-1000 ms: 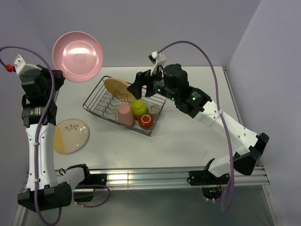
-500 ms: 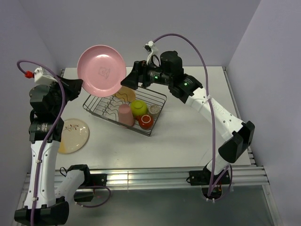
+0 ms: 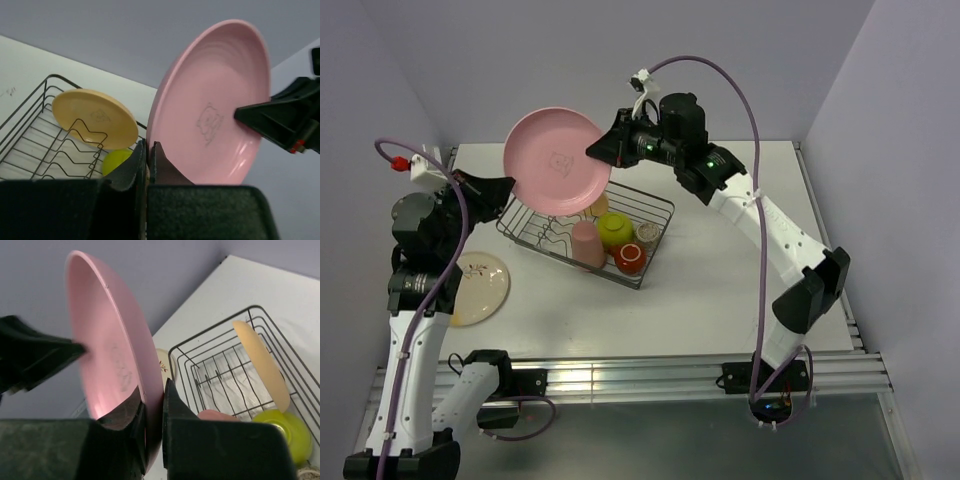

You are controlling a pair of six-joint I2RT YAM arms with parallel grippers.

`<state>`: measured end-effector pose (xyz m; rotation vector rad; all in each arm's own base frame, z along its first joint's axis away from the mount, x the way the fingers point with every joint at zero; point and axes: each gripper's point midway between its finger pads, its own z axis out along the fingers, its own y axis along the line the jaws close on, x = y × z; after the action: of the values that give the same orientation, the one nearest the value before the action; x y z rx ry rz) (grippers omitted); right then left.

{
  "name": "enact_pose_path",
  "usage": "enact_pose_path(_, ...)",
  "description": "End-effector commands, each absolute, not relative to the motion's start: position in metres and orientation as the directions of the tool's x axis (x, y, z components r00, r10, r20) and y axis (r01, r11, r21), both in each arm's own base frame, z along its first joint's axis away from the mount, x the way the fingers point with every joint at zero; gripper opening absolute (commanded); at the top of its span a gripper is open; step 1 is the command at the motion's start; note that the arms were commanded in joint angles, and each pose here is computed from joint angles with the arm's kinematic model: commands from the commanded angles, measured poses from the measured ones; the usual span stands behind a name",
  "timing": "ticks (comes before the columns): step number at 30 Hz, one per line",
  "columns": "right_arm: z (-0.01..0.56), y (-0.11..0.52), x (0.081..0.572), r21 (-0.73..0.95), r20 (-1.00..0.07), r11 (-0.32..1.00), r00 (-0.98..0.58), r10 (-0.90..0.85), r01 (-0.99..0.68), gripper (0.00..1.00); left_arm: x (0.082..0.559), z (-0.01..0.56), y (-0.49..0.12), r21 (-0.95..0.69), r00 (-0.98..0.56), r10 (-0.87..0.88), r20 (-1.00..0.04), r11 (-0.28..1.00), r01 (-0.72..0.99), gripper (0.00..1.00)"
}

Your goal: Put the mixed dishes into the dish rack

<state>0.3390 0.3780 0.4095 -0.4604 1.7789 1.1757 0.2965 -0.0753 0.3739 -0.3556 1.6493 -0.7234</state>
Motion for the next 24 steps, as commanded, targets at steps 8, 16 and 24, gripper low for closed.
enact_pose_path(8, 0.427, 0.373, 0.357, 0.369, -0.923, 0.602, -0.357, 0.146, -0.708, 0.00, 0.305, 0.359, -0.043, -0.639, -0.176, -0.641, -0.747, 0.766, -0.073, 0.57)
enact_pose_path(16, 0.399, 0.373, 0.370, 0.022, -0.985, 0.800, -0.149, -0.084, -0.600, 0.00, 0.287, 0.325, 0.014, -0.643, -0.023, -0.718, -0.696, 0.637, -0.424, 0.75)
enact_pose_path(24, 0.392, 0.391, 0.376, -0.270, -0.958, 0.848, 0.041, -0.283, -0.456, 0.00, 0.292, 0.303, 0.015, -0.609, -0.062, -0.707, -0.705, 0.648, -0.458, 0.74)
